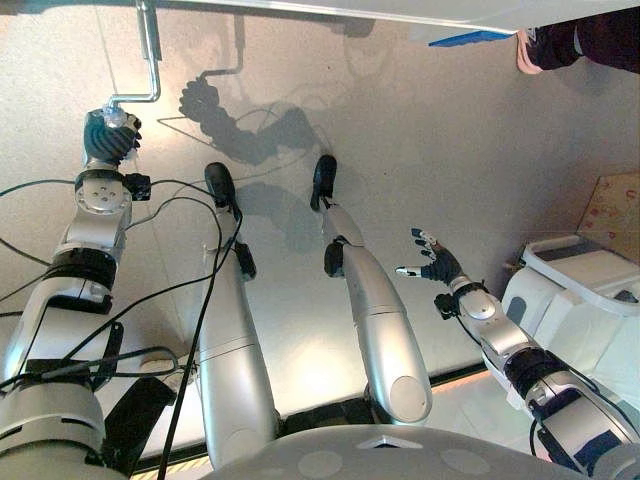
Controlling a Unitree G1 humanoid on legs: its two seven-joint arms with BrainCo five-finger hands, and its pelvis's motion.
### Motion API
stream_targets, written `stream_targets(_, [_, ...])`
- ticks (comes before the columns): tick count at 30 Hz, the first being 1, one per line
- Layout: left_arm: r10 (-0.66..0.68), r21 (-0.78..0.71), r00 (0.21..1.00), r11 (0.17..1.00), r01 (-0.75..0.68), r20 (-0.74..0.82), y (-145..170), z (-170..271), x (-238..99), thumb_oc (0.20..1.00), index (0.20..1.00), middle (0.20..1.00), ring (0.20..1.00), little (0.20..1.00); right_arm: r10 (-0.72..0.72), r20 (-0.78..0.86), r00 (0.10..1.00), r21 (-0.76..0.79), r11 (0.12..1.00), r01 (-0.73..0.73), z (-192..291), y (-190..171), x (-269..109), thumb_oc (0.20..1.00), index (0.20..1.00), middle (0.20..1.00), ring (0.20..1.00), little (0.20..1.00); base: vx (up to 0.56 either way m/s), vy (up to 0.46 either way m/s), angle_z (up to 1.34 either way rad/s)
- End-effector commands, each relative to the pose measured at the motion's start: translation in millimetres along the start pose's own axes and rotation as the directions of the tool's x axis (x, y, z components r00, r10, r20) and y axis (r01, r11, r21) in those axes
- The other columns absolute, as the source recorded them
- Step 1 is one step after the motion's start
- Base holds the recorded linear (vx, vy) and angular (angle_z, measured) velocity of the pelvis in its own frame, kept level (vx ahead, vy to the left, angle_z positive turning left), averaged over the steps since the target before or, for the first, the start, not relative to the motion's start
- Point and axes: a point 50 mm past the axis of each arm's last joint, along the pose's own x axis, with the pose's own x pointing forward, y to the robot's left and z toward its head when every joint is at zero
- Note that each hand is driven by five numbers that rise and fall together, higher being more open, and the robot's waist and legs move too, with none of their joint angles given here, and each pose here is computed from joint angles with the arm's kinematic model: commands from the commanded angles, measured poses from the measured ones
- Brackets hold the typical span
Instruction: Raise the hospital bed
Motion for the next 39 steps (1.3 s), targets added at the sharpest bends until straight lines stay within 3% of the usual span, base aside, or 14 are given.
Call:
stream_targets(1, [0.011,0.126,0.998,0.992,-0.004,-0.056,7.2,-17.0,-3.7,0.2,0.2,0.2,0.2,0.2,0.013,0.019,1.0,0.023,1.0,-0.014,2.0,5.9,-3.4,1.0,1.0,1.0,1.0,1.0,-0.01,-0.004,-0.05])
stream_targets(12, [-0.304,0.123,0.948,0.949,0.291,0.1,-85.4,10.3,-31.2,0.2,0.2,0.2,0.2,0.2,0.016,0.006,1.0,-0.01,1.0,-0.016,3.8,8.5,-0.3,1.0,1.0,1.0,1.0,1.0,-0.02,-0.065,-0.05])
stream_targets(13, [-0.394,0.116,0.901,0.919,0.378,0.184,-111.6,30.5,-41.3,0.2,0.2,0.2,0.2,0.2,0.02,0.012,1.0,-0.033,0.999,-0.02,7.5,9.3,3.0,1.0,1.0,1.0,1.0,1.0,-0.03,-0.117,-0.07])
stream_targets(18, [-0.458,0.044,0.824,0.881,0.472,0.333,-136.4,69.5,-55.3,0.2,0.2,0.2,0.2,0.2,0.012,0.047,0.999,-0.066,0.998,-0.009,17.4,4.1,6.5,1.0,1.0,1.0,1.0,1.0,-0.03,-0.137,-0.15])
stream_targets(19, [-0.481,0.017,0.775,0.853,0.521,0.41,-142.7,88.6,-63.3,0.2,0.2,0.2,0.2,0.2,0.009,0.049,0.999,-0.075,0.997,-0.005,18.0,2.4,6.9,1.0,1.0,1.0,1.0,1.0,-0.03,-0.176,-0.14])
stream_targets(24, [-0.49,-0.052,0.681,0.791,0.61,0.544,-140.5,115.3,-81.8,0.2,0.2,0.2,0.2,0.2,0.0,0.038,0.999,-0.086,0.996,0.003,13.1,-3.1,2.6,1.0,1.0,1.0,1.0,1.0,-0.01,-0.1,-0.06])
stream_targets(26, [-0.506,-0.051,0.576,0.722,0.69,0.642,-127.3,129.5,-98.5,0.2,0.2,0.2,0.2,0.2,-0.007,0.005,1.0,-0.105,0.994,0.008,4.2,-8.1,-1.2,1.0,1.0,1.0,1.0,1.0,-0.01,-0.098,-0.03])
stream_targets(27, [-0.506,-0.051,0.576,0.722,0.69,0.642,-127.2,129.5,-98.5,0.2,0.2,0.2,0.2,0.2,-0.007,0.005,1.0,-0.105,0.994,0.007,4.2,-8.1,-1.2,1.0,1.0,1.0,1.0,1.0,-0.02,-0.071,-0.03])
stream_targets(31, [-0.487,-0.078,0.431,0.59,0.804,0.76,-85.9,137.7,-124.1,0.2,0.2,0.2,0.2,0.2,-0.042,-0.056,0.998,-0.099,0.994,0.036,-15.3,-22.8,-13.3,1.0,1.0,1.0,1.0,1.0,-0.01,-0.052,-0.05])
stream_targets(36, [-0.461,-0.083,0.412,0.582,0.809,0.786,-60.2,133.8,-131.2,0.2,0.2,0.2,0.2,0.2,-0.055,-0.093,0.994,-0.072,0.996,0.049,-28.6,-23.6,-22.4,1.0,1.0,1.0,1.0,1.0,-0.01,-0.003,-0.01])
stream_targets(39, [-0.44,-0.108,0.456,0.617,0.779,0.773,-36.9,121.0,-130.8,0.2,0.2,0.2,0.2,0.2,-0.052,-0.103,0.993,-0.053,0.998,0.047,-33.9,-22.0,-27.3,1.0,1.0,1.0,1.0,1.0,-0.01,0.014,0.1])
